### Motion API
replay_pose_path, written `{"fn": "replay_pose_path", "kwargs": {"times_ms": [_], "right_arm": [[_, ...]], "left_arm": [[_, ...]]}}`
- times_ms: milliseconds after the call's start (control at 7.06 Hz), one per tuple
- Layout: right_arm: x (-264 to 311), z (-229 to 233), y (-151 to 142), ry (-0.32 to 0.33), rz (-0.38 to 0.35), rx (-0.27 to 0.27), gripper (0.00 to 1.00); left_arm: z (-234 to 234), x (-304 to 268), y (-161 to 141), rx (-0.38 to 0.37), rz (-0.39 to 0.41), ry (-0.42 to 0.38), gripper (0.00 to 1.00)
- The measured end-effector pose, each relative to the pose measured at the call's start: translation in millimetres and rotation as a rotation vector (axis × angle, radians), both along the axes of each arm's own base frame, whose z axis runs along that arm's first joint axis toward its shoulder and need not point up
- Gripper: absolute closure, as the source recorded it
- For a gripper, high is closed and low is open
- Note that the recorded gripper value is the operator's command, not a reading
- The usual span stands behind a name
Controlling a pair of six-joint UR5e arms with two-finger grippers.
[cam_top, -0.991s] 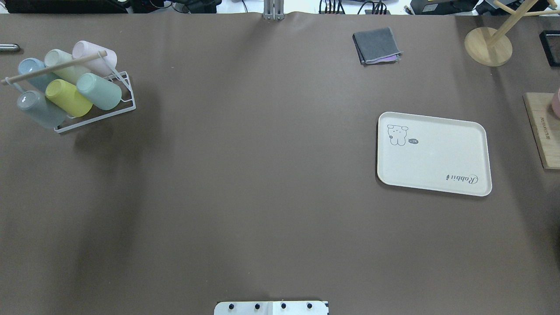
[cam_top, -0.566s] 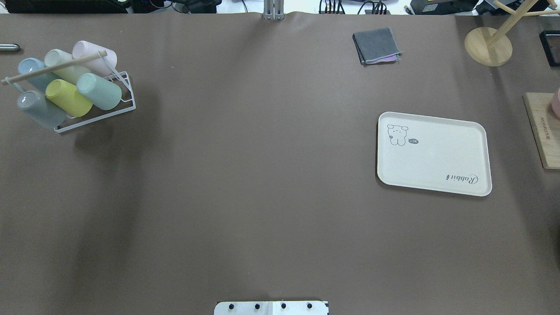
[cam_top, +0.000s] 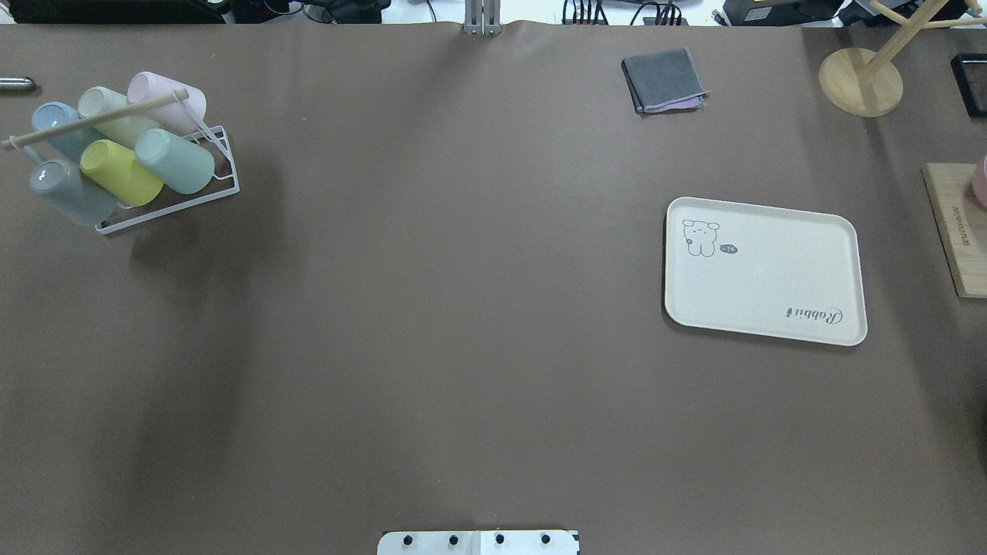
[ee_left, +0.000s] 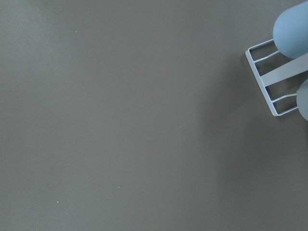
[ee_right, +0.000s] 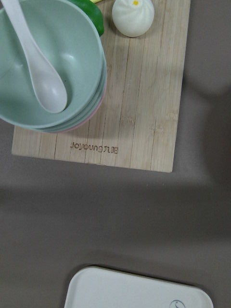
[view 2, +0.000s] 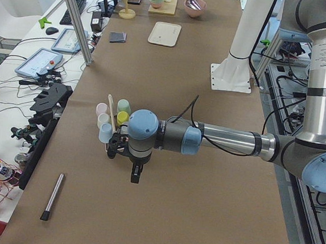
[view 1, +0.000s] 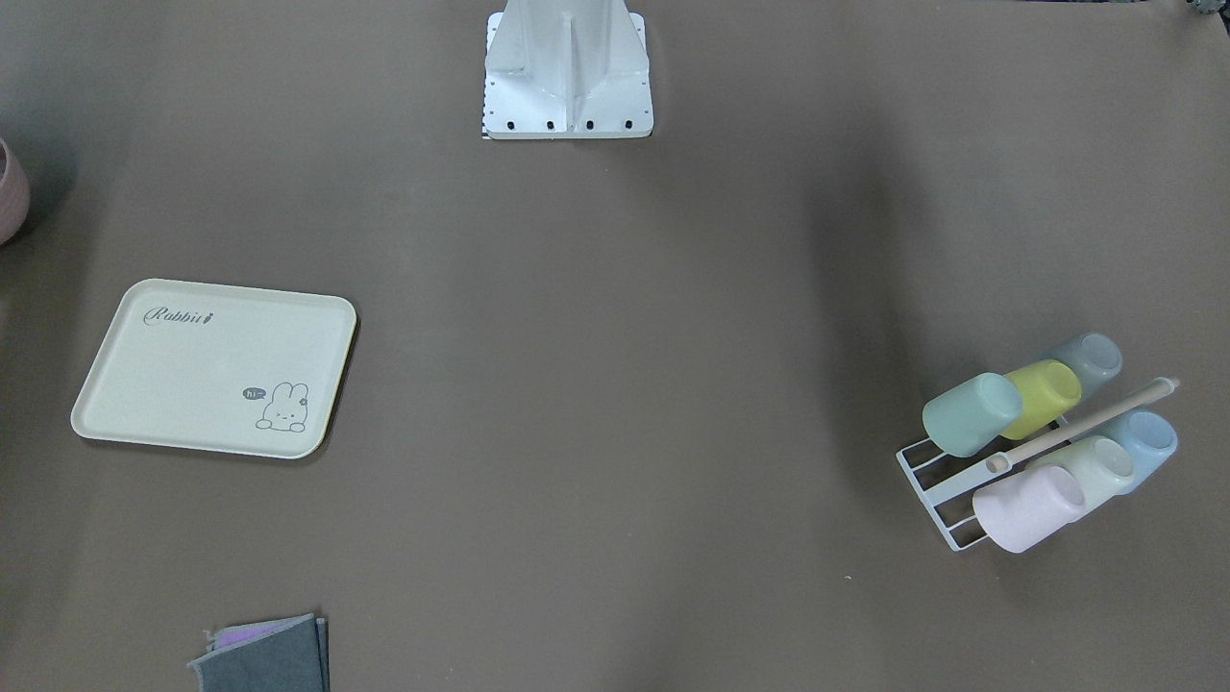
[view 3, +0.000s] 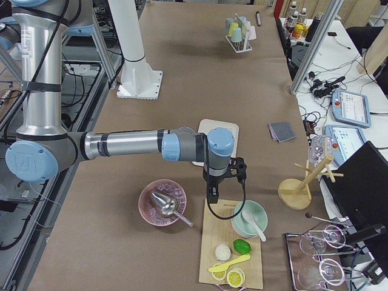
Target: Pick up and place green cup on tray
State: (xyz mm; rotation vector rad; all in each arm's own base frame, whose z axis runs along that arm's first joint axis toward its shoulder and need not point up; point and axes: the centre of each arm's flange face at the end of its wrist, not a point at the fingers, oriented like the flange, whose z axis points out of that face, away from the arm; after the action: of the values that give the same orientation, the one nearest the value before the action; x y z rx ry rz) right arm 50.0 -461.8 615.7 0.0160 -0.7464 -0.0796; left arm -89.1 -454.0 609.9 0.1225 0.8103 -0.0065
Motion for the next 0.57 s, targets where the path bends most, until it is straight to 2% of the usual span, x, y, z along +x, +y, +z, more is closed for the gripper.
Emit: {"fn": "replay_pose_path", "kwargs": {"times_ms": [425, 566], "right_arm": [[-0.6, -12.9, -1.3, -0.004, 0.000, 0.015, 0.00], [-0.7, -12.4, 0.7, -0.003, 0.000, 0.002, 0.00]], "left_arm": [[-10.1, 5.1, -7.6, 0.023, 0.014, -0.003, 0.01], [-18.1, 16.0, -13.0, 0.041, 0.039, -0.013, 0.01]]}}
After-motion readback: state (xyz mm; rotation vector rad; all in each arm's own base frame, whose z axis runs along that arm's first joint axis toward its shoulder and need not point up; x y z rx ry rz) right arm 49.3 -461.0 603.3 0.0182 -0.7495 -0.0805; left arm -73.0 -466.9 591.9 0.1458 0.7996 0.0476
